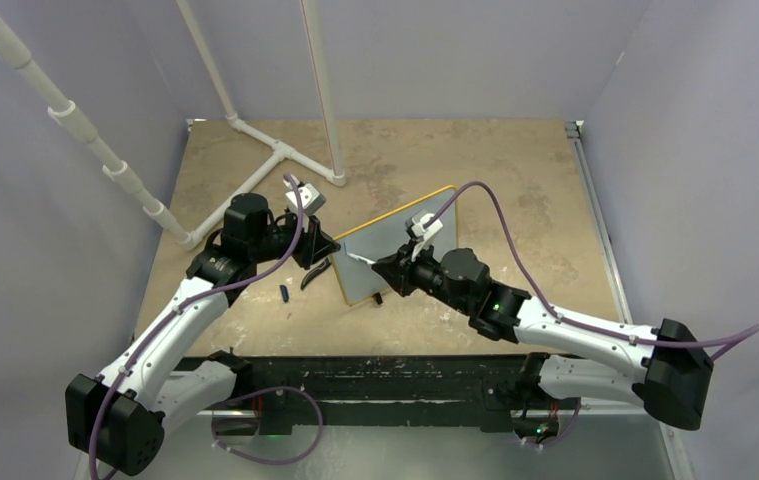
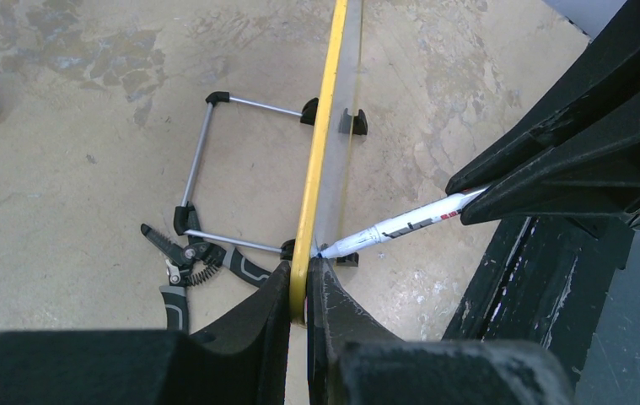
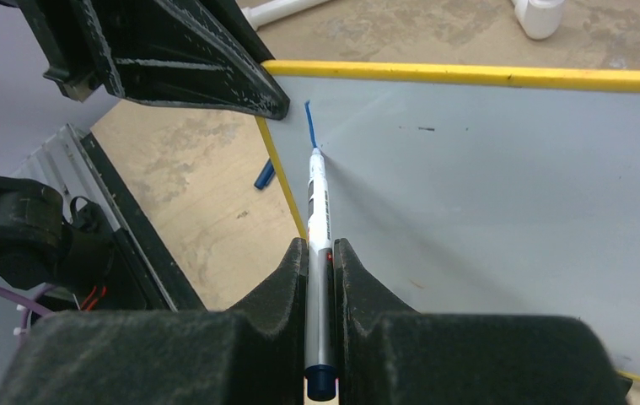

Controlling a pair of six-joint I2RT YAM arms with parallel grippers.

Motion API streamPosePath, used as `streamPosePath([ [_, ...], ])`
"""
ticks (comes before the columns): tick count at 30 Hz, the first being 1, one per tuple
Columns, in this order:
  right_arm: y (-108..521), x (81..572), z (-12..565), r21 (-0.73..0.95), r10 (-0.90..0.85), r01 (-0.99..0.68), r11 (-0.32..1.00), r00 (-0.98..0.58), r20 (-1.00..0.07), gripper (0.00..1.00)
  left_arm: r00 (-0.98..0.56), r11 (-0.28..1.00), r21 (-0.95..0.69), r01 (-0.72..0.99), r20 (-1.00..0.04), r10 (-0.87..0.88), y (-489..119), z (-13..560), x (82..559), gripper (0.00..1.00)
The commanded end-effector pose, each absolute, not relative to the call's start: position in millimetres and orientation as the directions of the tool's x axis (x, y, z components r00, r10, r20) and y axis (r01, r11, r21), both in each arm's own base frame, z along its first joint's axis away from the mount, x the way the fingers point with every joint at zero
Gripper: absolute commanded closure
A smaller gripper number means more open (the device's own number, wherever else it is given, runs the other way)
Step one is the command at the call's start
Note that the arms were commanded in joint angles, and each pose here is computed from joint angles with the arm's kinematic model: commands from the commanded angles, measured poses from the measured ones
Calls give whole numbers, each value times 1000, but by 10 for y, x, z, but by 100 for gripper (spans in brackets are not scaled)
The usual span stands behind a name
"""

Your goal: Write a sentence on the whiteboard

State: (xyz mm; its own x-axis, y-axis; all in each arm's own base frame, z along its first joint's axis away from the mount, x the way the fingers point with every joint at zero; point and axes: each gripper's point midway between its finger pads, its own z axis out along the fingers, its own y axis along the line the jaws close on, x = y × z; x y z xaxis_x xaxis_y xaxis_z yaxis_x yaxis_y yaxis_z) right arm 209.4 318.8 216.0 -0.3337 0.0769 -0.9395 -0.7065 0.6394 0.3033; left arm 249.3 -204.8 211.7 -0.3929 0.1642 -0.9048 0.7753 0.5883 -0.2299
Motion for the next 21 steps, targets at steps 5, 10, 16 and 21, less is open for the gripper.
streamPosePath([
  [5, 3170, 2093, 2026, 310, 65, -682, 662, -359, -931, 100, -337, 585, -185, 790, -927, 162, -2042, 2227, 2516, 100],
  [10, 3178, 2071, 2104, 314, 79, -693, 649, -349, -934, 100, -337, 588, -184, 788, -927, 162, -2038, 2225, 2520, 100],
  [16, 3166, 1992, 2300, 325, 119, -721, 612, -322, -939, 100, -339, 588, -185, 787, -927, 162, -2039, 2222, 2517, 100],
  [21, 3073, 2022, 2450, 331, 173, -704, 628, -289, -942, 100, -338, 587, -185, 788, -927, 161, -2041, 2231, 2515, 100],
])
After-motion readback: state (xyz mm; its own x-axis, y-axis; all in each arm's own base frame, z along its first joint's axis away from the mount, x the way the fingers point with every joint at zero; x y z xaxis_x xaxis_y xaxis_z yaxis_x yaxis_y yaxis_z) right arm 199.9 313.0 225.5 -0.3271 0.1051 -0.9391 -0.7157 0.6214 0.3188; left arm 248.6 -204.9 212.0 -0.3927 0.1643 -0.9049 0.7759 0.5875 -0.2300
